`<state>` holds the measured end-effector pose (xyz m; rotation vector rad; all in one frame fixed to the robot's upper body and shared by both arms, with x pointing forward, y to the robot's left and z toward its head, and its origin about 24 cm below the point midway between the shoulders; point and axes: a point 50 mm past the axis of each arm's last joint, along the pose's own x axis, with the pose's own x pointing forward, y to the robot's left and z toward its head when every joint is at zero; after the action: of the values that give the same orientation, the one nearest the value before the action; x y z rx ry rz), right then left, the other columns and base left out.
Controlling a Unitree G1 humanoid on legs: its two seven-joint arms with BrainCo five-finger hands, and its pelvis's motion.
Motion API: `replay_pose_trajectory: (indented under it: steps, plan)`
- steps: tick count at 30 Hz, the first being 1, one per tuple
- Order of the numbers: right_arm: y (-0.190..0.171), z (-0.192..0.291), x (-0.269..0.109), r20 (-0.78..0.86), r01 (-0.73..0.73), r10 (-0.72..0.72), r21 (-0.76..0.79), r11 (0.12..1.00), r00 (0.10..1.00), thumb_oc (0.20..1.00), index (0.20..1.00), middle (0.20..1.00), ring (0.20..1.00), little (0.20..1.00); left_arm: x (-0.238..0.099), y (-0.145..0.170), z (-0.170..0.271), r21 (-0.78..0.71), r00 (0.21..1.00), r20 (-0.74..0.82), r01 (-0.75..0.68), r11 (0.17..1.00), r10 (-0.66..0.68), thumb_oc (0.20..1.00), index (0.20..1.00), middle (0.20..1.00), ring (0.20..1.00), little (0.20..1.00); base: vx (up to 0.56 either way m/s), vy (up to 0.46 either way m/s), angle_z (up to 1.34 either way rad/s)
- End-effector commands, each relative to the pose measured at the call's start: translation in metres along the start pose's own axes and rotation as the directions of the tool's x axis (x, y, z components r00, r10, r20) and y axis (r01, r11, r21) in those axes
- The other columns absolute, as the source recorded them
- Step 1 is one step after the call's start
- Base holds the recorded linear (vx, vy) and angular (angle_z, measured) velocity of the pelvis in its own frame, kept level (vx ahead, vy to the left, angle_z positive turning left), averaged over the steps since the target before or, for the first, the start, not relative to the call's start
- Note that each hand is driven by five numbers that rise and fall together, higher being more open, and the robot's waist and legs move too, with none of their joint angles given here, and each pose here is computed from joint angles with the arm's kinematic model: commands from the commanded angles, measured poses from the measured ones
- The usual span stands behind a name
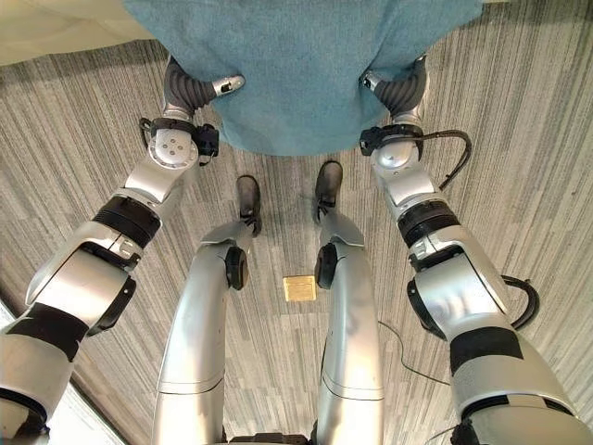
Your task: Pick up all the scattered cushions and arrange them neatly on the sofa.
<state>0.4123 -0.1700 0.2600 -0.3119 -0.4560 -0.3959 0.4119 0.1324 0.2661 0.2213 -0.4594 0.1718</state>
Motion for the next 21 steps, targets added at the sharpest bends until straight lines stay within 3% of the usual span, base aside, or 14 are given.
replay_pose_trajectory:
  steps: [1, 13, 16, 18, 21]
  plan:
    - [0.051, 0.022, -0.022, 0.106, -0.223, 0.218, 0.043, 0.974, 0.970, 0.200, 0.200, 0.200, 0.200, 0.200, -0.008, -0.014, 0.011, -0.149, 0.997, 0.071, 0.016, 0.989, -0.006, 0.200, 0.200, 0.200, 0.200, 0.200, 0.00, 0.000, 0.00]
    - [0.034, 0.036, -0.024, 0.212, -0.208, 0.172, 0.159, 0.965, 0.962, 0.200, 0.200, 0.200, 0.200, 0.200, -0.016, -0.009, 0.018, -0.303, 0.993, 0.117, 0.016, 0.953, 0.021, 0.200, 0.200, 0.200, 0.200, 0.200, 0.00, -0.001, 0.00]
    - [0.027, 0.027, -0.034, 0.219, -0.196, 0.146, 0.231, 0.953, 0.965, 0.200, 0.200, 0.200, 0.200, 0.200, -0.028, -0.012, 0.008, -0.271, 0.992, 0.127, 0.048, 0.961, -0.013, 0.200, 0.200, 0.200, 0.200, 0.200, -0.05, -0.029, 0.04]
    - [0.021, -0.003, -0.056, 0.165, -0.190, 0.149, 0.268, 0.945, 0.975, 0.200, 0.200, 0.200, 0.200, 0.200, -0.049, -0.025, -0.008, -0.206, 0.987, 0.134, 0.118, 0.971, -0.092, 0.200, 0.200, 0.200, 0.200, 0.200, -0.13, -0.087, 0.05]
    - [0.011, -0.019, -0.078, 0.164, -0.190, 0.152, 0.244, 0.951, 0.975, 0.200, 0.200, 0.200, 0.200, 0.200, -0.071, -0.032, -0.013, -0.224, 0.977, 0.165, 0.169, 0.960, -0.133, 0.200, 0.200, 0.200, 0.200, 0.200, -0.07, -0.079, 0.16]
